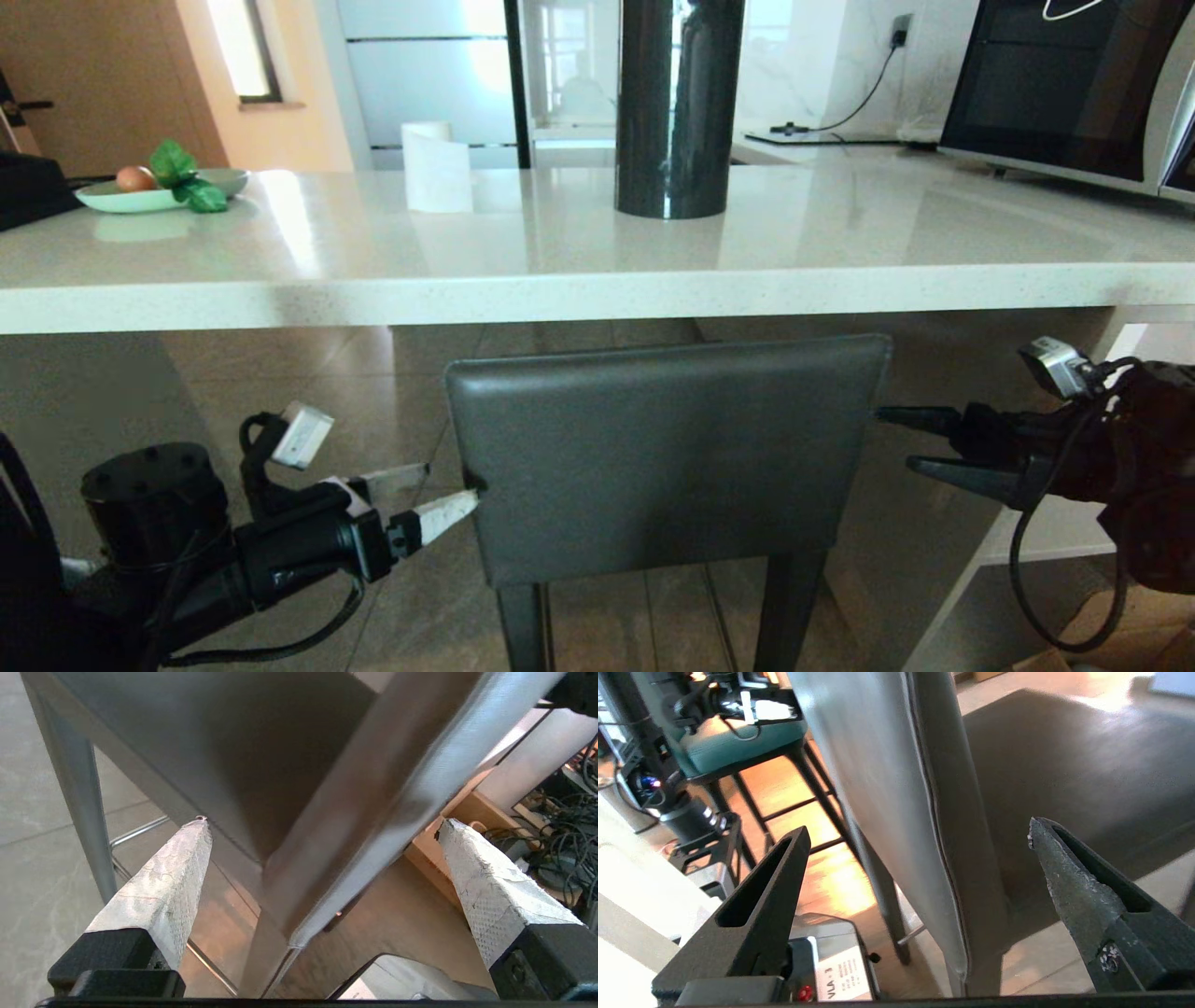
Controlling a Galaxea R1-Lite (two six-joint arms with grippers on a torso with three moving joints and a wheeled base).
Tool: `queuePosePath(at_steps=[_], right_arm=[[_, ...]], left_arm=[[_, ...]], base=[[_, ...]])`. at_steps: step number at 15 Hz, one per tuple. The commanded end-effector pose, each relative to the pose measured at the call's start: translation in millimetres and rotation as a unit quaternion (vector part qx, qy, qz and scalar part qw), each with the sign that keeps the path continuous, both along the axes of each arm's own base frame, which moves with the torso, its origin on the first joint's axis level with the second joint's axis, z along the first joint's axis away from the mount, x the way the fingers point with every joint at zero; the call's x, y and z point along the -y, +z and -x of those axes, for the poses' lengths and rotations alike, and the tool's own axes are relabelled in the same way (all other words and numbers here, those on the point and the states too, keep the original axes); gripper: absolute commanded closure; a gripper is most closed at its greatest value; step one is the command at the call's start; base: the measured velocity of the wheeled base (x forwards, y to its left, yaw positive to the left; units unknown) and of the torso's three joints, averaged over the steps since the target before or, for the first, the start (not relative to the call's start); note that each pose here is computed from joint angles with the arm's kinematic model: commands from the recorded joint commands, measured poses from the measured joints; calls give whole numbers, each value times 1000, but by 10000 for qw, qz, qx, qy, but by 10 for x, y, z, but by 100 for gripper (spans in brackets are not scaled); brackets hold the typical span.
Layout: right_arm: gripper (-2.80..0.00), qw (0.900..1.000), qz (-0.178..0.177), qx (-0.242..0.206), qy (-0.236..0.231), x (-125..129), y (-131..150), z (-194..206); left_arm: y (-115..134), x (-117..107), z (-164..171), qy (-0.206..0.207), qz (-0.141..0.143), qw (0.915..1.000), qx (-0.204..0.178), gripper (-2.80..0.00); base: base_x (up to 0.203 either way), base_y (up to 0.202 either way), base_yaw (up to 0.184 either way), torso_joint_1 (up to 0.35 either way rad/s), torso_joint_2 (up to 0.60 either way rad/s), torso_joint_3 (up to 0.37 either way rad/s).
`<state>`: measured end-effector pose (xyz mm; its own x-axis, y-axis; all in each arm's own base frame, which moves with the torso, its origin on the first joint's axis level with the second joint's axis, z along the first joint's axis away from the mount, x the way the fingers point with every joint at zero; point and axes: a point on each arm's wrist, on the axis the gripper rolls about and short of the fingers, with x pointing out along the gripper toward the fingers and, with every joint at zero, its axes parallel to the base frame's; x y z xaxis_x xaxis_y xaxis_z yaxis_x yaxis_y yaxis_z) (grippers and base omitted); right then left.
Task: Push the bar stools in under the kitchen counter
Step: Pull the gray chair out from under the dining table
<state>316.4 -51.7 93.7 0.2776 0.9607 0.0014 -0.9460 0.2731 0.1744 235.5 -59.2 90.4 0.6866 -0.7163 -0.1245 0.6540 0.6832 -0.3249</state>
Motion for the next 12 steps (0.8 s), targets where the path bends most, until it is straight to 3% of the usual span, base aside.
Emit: queuePosePath(at_steps=[1,5,12], right_arm=[[-280,9998,-30,-134,114,-25,-153,-101],[-280,9992,-40,-201,350,-157,-293,-261],[-280,9985,-19,-46,545,-327,-304,-531]], left_arm=[[-62,19,-50,-28,-5,10000,-87,-280],[-78,54,-123,-73,-30,10000,-28,-280],[-125,219,-304,-307,-16,9995,72,-280]], base=[[0,0,0,0,0,0],[0,0,0,0,0,0],[0,0,0,0,0,0]])
